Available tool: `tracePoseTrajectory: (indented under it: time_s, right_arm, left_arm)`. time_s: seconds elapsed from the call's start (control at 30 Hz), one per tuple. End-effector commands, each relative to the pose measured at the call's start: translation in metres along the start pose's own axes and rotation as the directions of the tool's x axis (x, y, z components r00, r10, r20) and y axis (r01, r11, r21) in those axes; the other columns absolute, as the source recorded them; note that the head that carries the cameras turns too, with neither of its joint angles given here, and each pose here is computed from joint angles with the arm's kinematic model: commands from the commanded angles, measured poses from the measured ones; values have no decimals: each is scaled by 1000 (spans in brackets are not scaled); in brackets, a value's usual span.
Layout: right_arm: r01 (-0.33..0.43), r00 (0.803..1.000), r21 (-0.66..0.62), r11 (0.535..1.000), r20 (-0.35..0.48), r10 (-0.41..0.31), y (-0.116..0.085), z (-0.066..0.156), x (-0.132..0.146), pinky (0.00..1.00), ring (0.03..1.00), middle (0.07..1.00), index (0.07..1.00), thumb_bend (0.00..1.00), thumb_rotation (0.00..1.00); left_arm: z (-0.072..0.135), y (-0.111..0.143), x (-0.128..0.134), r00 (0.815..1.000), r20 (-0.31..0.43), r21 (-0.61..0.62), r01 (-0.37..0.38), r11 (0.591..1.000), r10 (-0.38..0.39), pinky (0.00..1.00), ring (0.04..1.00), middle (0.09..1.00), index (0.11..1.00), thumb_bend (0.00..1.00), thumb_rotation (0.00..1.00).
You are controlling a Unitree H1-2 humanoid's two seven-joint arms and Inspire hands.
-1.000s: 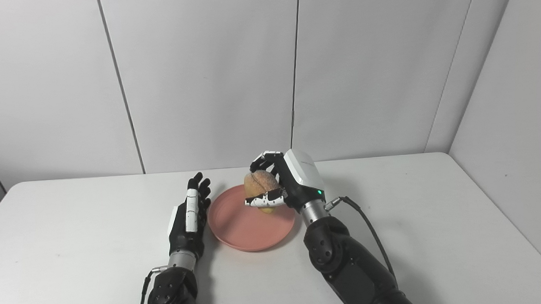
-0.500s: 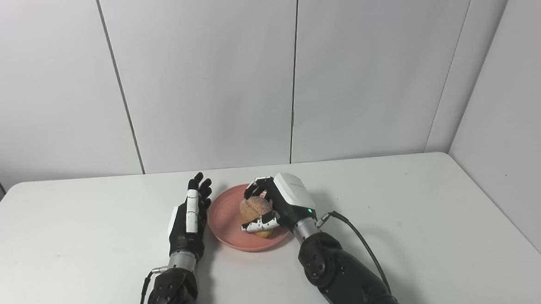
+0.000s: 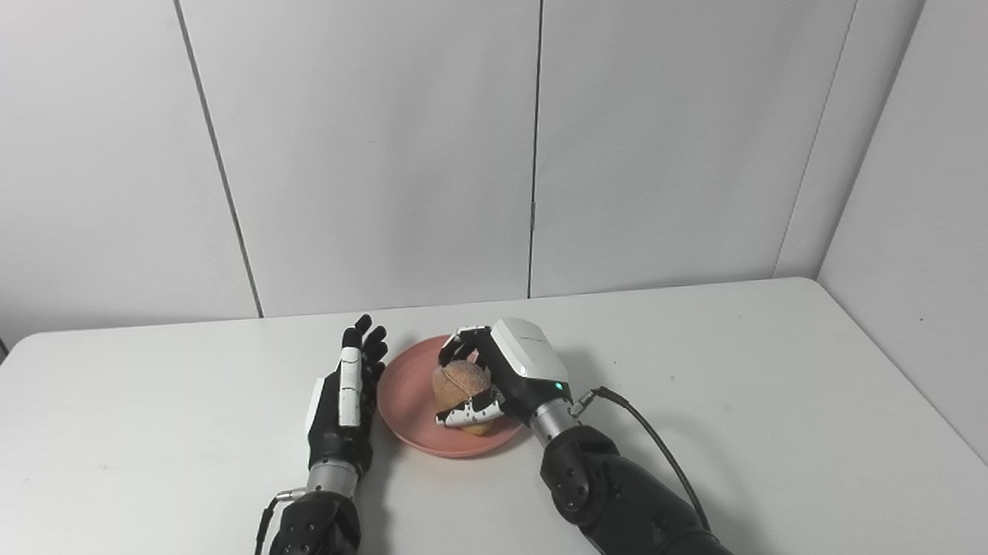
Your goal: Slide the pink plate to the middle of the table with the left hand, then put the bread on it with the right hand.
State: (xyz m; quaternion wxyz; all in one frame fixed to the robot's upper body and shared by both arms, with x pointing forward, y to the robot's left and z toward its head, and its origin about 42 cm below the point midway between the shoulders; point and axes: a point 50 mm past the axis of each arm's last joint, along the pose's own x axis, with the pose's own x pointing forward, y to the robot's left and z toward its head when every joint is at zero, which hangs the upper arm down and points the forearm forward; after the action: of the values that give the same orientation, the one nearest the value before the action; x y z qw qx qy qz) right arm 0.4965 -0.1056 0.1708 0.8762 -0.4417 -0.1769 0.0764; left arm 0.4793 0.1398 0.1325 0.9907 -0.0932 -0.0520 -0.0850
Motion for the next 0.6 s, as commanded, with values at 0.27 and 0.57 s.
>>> tracePoseTrajectory:
  time_s: [0.27,0.57]
  right_arm:
    - [118,982,46,992,146,-124,-28,31,2,719,764,786,799,592,618]
    - [160,969,157,975,165,-186,-40,33,-10,757,849,880,875,639,808]
  left_arm:
    - [-10,-3,-7,1000,-20,6,5,1000,-5,982,967,944,922,753,1000]
    - [-10,-3,-7,1000,-31,2,5,1000,-5,1000,979,950,932,756,1000]
